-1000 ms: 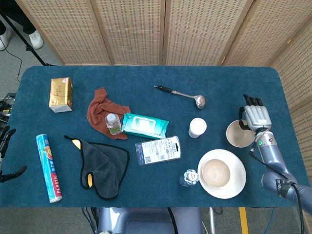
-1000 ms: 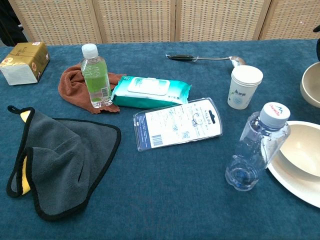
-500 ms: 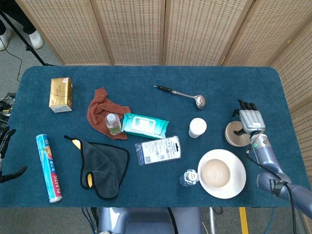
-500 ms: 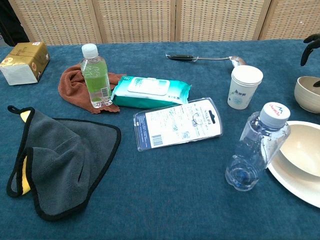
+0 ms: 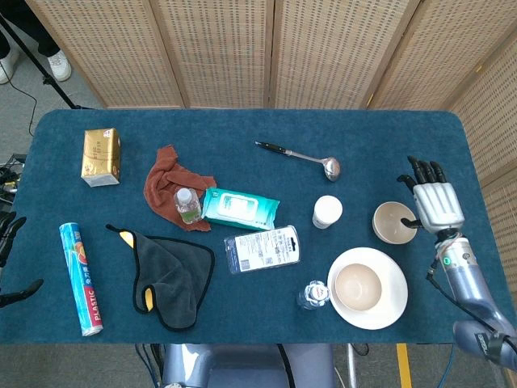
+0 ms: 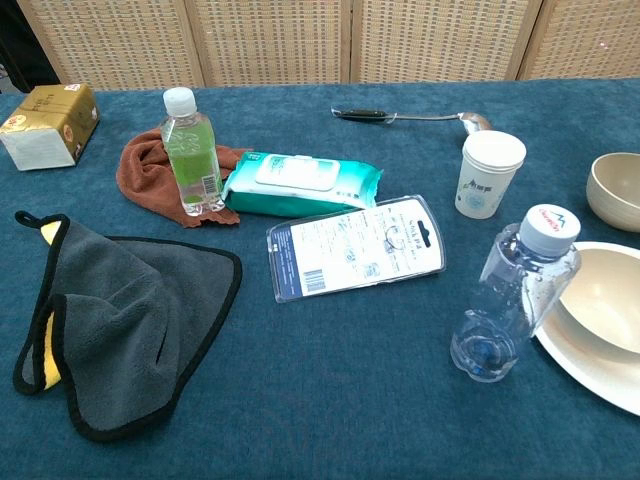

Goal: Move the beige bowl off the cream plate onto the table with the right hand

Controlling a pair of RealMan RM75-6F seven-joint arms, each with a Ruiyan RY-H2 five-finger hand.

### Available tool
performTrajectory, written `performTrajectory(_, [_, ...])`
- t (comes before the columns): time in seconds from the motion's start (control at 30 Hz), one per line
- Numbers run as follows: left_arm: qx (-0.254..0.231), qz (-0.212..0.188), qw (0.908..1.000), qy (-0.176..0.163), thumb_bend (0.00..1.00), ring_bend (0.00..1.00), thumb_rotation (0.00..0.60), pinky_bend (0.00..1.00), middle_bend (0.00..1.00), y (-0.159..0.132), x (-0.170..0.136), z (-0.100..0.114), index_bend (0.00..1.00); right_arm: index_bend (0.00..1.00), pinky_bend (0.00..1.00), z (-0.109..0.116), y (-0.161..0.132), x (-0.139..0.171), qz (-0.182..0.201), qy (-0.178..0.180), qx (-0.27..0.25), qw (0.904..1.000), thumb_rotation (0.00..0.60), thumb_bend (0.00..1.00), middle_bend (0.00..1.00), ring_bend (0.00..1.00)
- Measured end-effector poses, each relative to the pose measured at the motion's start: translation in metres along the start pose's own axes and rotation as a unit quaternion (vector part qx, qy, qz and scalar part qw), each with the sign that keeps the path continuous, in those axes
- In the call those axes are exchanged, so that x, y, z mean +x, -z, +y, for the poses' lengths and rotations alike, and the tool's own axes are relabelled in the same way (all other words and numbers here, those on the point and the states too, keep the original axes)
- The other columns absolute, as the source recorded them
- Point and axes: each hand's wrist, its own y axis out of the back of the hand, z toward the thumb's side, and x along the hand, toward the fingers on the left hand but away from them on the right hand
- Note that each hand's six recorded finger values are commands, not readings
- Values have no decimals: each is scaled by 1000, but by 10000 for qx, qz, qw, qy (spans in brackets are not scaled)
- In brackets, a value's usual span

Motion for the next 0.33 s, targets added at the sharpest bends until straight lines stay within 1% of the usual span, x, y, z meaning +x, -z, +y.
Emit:
performTrajectory(0.1, [-21, -16, 10000, -25, 155, 0, 600, 0, 0, -1, -2, 0, 0, 41, 0, 7, 8, 29, 108, 332, -28, 9994, 600, 0, 0, 0])
performTrajectory(0.13, [-35, -20, 10000, -31, 155, 0, 600, 0, 0, -1, -2, 0, 0, 28, 0, 8, 9, 39, 134, 391, -71, 9991, 600, 0, 0, 0])
performTrajectory(0.2, [-57, -30, 10000, -40, 155, 0, 600, 0, 0, -1, -5, 0, 0, 2, 0, 4, 12, 65, 184, 438, -180, 9987, 600, 0, 0, 0])
performTrajectory(0.33, [-44, -30, 10000, -42, 155, 0, 600, 0, 0, 0, -8, -1, 0, 0, 0, -8, 12, 110, 228, 367, -376, 9984, 600, 0, 0, 0])
